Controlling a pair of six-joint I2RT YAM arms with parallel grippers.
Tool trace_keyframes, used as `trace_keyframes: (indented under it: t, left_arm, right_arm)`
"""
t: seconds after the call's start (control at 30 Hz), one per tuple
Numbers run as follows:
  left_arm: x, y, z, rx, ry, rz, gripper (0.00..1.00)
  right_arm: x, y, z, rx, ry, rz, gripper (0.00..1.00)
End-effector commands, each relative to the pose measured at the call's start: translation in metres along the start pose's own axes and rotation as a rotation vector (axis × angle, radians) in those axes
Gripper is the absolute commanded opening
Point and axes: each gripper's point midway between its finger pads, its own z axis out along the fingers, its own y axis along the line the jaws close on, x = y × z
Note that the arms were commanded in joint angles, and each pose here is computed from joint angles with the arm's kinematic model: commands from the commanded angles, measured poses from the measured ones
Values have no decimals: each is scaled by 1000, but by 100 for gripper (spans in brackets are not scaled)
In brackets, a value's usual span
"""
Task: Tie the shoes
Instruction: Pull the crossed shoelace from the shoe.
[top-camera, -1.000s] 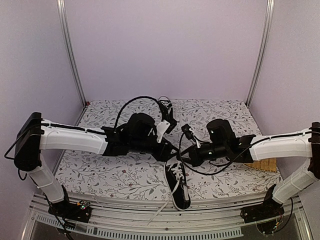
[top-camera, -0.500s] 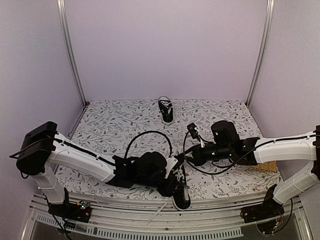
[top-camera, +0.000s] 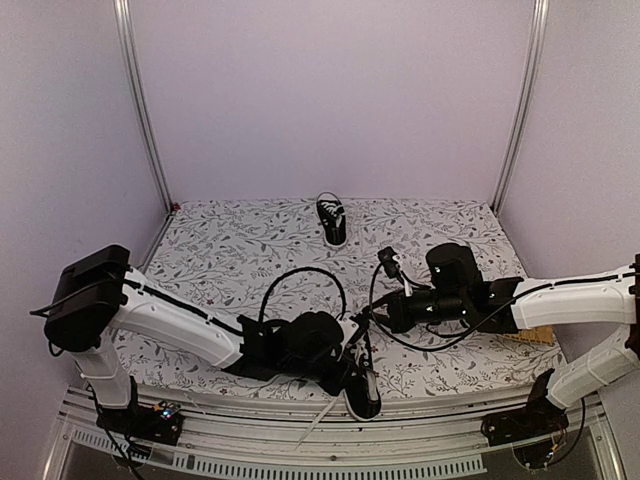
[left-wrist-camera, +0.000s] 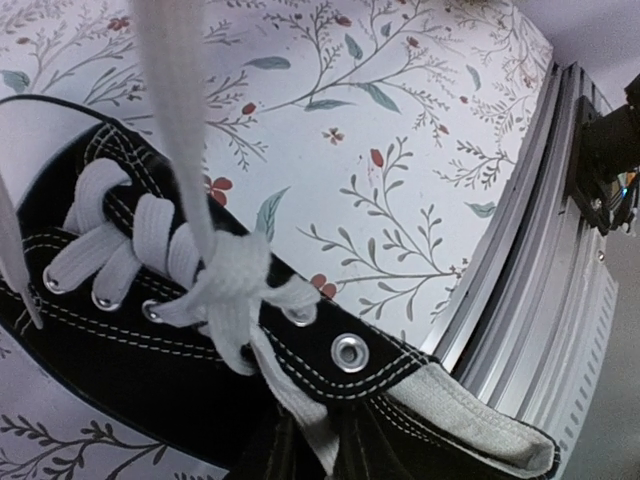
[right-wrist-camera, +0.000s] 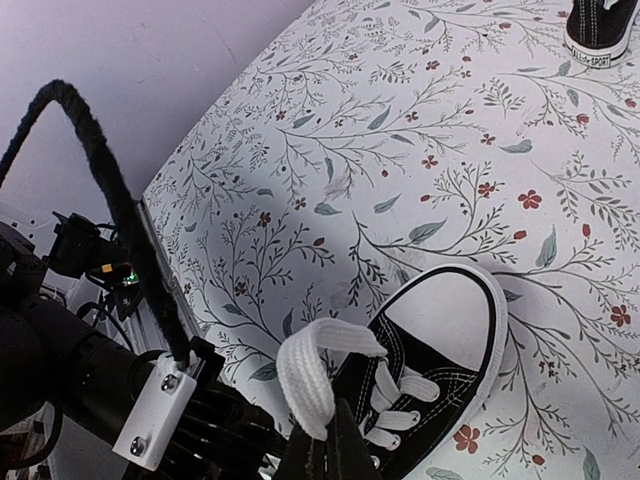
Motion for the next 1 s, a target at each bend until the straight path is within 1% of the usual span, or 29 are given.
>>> trace_keyframes:
  t: [0.0, 0.13, 0.33, 0.6, 0.77, 0.97]
  left_arm:
    - [0, -1, -4, -21, -10, -8, 12]
    - [3, 8, -11, -62, -8, -26, 5]
    - [8, 12, -25, -58, -8, -51, 0]
    - [15, 12, -32, -12, -22, -65, 0]
    - [27, 27, -32, -38, -4, -98, 0]
    - [36, 35, -36, -6, -2, -117, 0]
  right_arm:
    - [-12, 1, -6, 10, -52, 0, 2]
    - [-17, -8, -12, 68, -79, 22, 2]
    - [-14, -25, -24, 143, -91, 68, 2]
    - [3, -40, -28, 180, -64, 105, 2]
    - [22, -67, -37, 292, -44, 180, 2]
    - [50, -100, -55, 389, -47, 292, 2]
